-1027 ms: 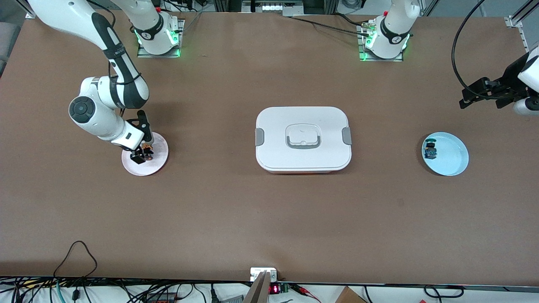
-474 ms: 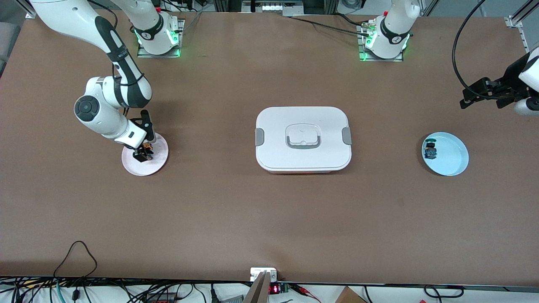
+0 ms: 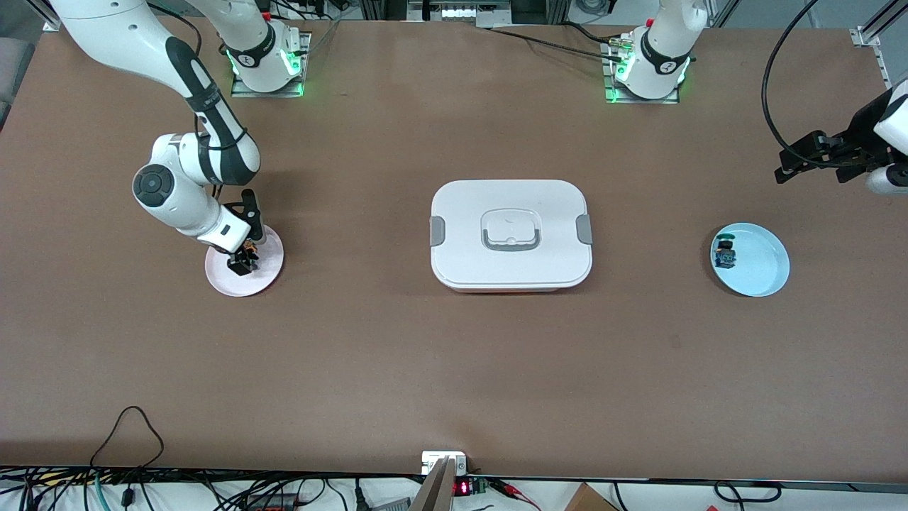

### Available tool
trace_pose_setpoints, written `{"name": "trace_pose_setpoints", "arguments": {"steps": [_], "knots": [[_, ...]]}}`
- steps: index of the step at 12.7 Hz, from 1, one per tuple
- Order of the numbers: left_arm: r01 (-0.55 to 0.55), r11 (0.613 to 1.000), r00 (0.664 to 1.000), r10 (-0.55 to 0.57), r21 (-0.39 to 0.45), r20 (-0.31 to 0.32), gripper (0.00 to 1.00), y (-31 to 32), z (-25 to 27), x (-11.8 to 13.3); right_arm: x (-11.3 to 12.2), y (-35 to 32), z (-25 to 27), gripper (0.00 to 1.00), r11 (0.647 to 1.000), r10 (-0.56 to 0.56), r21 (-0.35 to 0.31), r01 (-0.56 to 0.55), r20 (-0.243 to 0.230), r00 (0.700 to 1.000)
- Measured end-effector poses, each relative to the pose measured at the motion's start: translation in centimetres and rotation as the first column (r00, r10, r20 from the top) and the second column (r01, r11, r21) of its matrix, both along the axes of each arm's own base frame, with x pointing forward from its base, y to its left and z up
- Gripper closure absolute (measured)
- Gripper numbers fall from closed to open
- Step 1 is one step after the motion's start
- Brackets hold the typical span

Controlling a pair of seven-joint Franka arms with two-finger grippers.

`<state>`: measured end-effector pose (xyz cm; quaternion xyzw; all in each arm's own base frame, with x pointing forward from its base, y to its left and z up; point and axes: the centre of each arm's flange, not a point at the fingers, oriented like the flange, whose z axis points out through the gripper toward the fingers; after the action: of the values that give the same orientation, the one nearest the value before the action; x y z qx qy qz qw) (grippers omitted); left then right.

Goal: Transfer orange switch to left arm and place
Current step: 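Close the right gripper on the orange switch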

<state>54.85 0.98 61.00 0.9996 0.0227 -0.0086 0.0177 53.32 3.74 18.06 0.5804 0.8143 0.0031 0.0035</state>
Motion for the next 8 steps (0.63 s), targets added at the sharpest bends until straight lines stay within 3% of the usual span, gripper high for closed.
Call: {"name": "trace_pose_setpoints", "arguments": {"steps": [3, 6, 8], "knots": [[0.000, 1.000, 1.000, 0.000, 0.000, 0.000, 0.00, 0.00, 0.00, 0.00, 0.02, 0.01, -0.33, 0.00, 1.000, -0.002, 0.001, 0.002, 0.006, 1.000], [0.000, 1.000, 1.000, 0.000, 0.000, 0.000, 0.00, 0.00, 0.00, 0.00, 0.16, 0.29, -0.22, 0.28, 1.000, -0.015, 0.004, 0.015, 0.020, 1.000], [0.000, 1.000, 1.000, 0.000, 0.000, 0.000, 0.00, 0.00, 0.00, 0.00, 0.29, 0.30, -0.11, 0.28, 0.999, -0.034, 0.007, 0.034, 0.031, 0.999]]}}
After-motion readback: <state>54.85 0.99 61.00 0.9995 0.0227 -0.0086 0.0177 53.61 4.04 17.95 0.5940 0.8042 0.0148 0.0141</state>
